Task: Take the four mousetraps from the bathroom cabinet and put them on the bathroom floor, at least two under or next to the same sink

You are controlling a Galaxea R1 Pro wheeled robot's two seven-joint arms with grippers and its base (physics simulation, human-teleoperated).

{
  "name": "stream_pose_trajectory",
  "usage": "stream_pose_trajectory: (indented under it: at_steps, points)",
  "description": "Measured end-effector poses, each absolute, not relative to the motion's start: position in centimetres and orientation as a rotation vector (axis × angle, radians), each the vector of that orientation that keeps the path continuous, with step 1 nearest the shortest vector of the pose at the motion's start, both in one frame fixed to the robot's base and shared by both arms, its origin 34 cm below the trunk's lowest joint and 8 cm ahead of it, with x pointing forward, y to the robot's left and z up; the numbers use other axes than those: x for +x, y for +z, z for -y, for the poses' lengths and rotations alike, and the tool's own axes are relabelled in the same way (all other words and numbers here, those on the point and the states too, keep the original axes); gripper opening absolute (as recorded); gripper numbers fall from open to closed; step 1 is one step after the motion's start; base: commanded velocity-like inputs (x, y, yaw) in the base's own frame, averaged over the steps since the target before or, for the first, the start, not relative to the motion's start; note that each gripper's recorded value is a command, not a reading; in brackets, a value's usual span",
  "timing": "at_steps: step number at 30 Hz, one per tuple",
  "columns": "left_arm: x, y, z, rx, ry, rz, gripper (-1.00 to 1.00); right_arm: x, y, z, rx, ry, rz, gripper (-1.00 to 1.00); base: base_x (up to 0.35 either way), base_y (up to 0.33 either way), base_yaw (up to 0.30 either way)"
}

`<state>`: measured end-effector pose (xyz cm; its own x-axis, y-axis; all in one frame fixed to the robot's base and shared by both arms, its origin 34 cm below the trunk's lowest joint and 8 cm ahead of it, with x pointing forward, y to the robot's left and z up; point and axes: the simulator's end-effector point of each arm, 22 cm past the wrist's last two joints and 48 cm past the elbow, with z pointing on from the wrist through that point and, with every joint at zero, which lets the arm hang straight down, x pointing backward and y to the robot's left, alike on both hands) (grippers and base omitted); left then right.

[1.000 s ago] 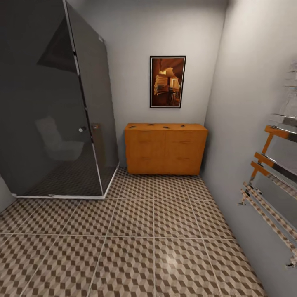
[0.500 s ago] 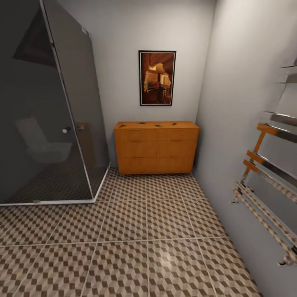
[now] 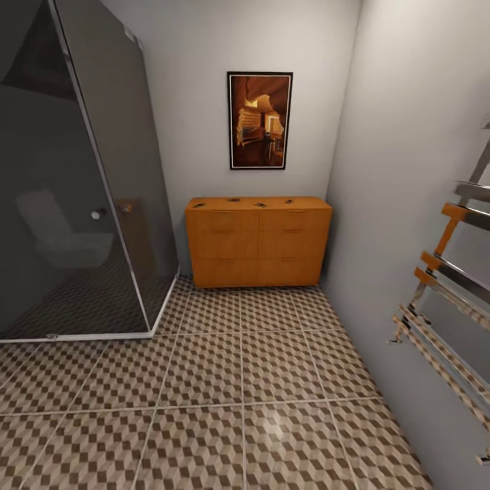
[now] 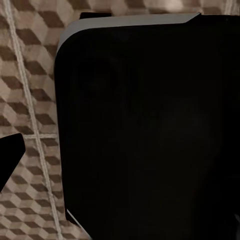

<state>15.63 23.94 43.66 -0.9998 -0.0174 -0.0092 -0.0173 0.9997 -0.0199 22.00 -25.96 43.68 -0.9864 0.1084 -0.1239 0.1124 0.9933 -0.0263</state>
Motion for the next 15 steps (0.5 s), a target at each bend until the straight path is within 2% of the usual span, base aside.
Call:
stream_pose_trajectory:
  at_steps: [6,15]
  points:
    - [15.26,43.65,-23.93,-0.027,-0.031,-3.142,1.0,21.62,43.6,26.01,0.168,-0.053,-3.023,1.0,0.252,0.0,0.0]
    - [14.69,43.63,-23.94,-0.027,-0.031,-3.157,1.0,21.15,43.5,26.2,0.171,-0.057,-3.035,1.0,0.314,-0.005,0.0]
